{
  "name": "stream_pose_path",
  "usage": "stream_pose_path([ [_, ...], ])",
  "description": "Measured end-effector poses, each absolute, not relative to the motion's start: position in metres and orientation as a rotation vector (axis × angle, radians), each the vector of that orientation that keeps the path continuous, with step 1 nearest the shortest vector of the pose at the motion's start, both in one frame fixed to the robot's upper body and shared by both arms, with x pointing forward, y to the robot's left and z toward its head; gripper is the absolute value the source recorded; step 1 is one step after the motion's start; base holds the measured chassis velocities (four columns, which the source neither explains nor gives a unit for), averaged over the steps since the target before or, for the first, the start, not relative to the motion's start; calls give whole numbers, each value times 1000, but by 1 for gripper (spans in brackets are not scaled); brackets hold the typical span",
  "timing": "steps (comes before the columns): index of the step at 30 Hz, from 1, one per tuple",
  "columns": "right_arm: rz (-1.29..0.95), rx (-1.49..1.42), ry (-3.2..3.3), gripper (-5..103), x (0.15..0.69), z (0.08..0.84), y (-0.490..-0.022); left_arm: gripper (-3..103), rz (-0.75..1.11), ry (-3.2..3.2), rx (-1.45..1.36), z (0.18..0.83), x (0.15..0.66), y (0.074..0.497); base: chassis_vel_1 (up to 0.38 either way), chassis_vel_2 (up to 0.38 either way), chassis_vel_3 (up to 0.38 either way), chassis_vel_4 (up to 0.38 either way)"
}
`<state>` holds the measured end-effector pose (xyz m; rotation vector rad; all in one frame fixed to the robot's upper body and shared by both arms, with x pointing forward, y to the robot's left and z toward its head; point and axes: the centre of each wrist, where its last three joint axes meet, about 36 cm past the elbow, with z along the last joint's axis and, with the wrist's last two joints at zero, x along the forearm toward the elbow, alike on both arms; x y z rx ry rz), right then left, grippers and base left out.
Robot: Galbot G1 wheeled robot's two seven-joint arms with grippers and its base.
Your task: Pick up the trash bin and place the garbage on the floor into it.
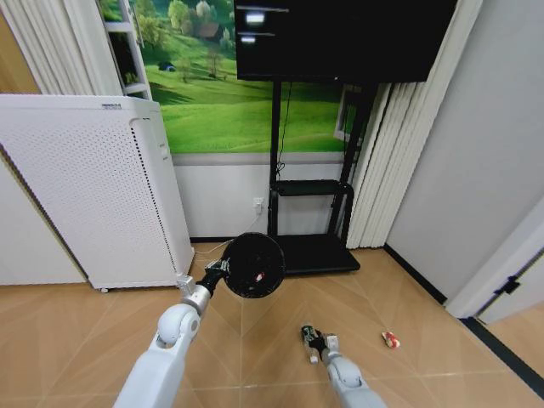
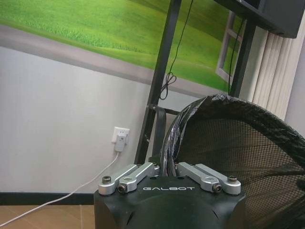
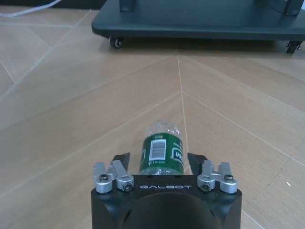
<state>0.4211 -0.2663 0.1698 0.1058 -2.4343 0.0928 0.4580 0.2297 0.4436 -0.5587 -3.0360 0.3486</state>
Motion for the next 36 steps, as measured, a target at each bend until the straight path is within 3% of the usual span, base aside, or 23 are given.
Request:
stream_pose_path([
  [4, 104, 106, -2430, 77, 422, 166, -266, 3, 347, -3035, -560, 443, 458, 230, 0, 0, 0, 0],
  [8, 121, 105, -2422, 97, 425, 159, -265, 3, 346, -3033, -559, 442, 459, 230, 0, 0, 0, 0],
  [21, 137, 102, -2380, 102, 437, 138, -258, 3, 355, -3035, -563, 442, 463, 231, 0, 0, 0, 0],
  [24, 139, 102, -2378, 97, 437, 136, -258, 3, 357, -3036, -561, 442, 464, 231, 0, 0, 0, 0],
  [25, 140, 102, -2377, 87, 436, 134, -258, 3, 360, -3038, -559, 442, 465, 231, 0, 0, 0, 0],
  [27, 144, 100, -2375, 87, 435, 132, -258, 3, 365, -3040, -556, 443, 465, 232, 0, 0, 0, 0],
  [28, 147, 98, -2375, 76, 434, 130, -258, 3, 372, -3043, -551, 443, 465, 233, 0, 0, 0, 0],
  [30, 151, 96, -2376, 76, 433, 129, -257, 3, 375, -3045, -547, 444, 465, 234, 0, 0, 0, 0],
  [36, 171, 86, -2395, 49, 432, 130, -257, 3, 370, -3049, -533, 444, 464, 240, 0, 0, 0, 0],
])
